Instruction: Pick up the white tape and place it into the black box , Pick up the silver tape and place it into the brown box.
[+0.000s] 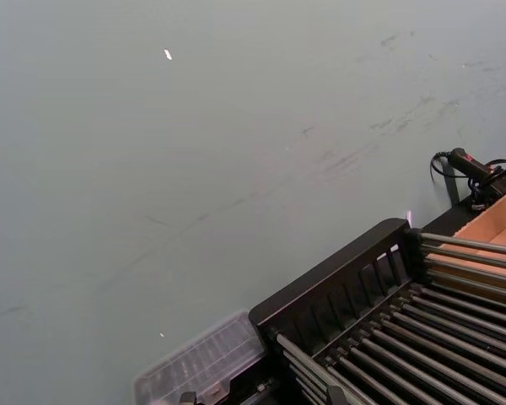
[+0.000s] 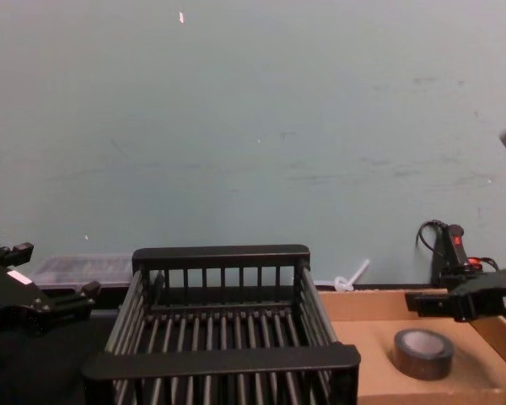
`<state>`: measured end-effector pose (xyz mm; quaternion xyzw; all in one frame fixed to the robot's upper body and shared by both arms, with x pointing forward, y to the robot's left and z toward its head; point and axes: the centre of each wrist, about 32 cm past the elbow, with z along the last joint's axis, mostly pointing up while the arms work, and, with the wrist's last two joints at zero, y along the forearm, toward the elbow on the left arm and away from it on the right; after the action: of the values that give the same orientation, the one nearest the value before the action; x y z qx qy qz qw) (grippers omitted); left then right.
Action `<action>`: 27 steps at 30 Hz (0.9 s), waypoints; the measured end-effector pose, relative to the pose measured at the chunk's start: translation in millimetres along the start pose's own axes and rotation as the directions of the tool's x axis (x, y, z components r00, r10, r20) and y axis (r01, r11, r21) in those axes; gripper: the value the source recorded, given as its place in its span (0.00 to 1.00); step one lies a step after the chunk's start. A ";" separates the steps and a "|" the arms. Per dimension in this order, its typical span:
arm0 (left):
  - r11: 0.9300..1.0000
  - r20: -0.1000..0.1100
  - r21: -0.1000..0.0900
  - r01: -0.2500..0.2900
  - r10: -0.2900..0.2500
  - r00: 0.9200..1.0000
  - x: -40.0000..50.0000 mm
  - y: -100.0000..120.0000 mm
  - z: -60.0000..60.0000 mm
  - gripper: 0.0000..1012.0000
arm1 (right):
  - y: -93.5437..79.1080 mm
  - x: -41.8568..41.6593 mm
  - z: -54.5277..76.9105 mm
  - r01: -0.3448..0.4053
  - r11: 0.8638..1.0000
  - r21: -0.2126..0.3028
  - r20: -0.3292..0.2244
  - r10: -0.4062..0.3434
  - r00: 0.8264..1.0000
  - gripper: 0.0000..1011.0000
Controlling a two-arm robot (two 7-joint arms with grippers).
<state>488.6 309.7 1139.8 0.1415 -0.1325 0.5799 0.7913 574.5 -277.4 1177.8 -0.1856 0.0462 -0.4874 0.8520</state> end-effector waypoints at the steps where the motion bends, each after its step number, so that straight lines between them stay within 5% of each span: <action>1: 1.000 0.000 0.000 0.000 0.000 1.000 0.0 0.0 0.0 0.99 | -0.1 0.0 0.0 0.000 1.000 0.000 0.000 0.000 1.000 0.73; 11: 1.000 0.000 0.000 0.000 0.000 1.000 0.0 0.0 0.0 0.99 | -0.1 0.0 0.0 -0.001 1.000 0.001 -0.001 0.001 1.000 0.99; 27: 1.000 0.000 0.000 0.000 0.000 1.000 0.0 0.0 0.0 0.99 | -4.5 0.0 -3.0 -0.024 1.000 0.012 0.002 0.024 1.000 0.99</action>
<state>488.6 309.7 1139.8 0.1415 -0.1325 0.5799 0.7913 570.0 -280.2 1176.6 -0.1803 0.0449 -0.4772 0.8590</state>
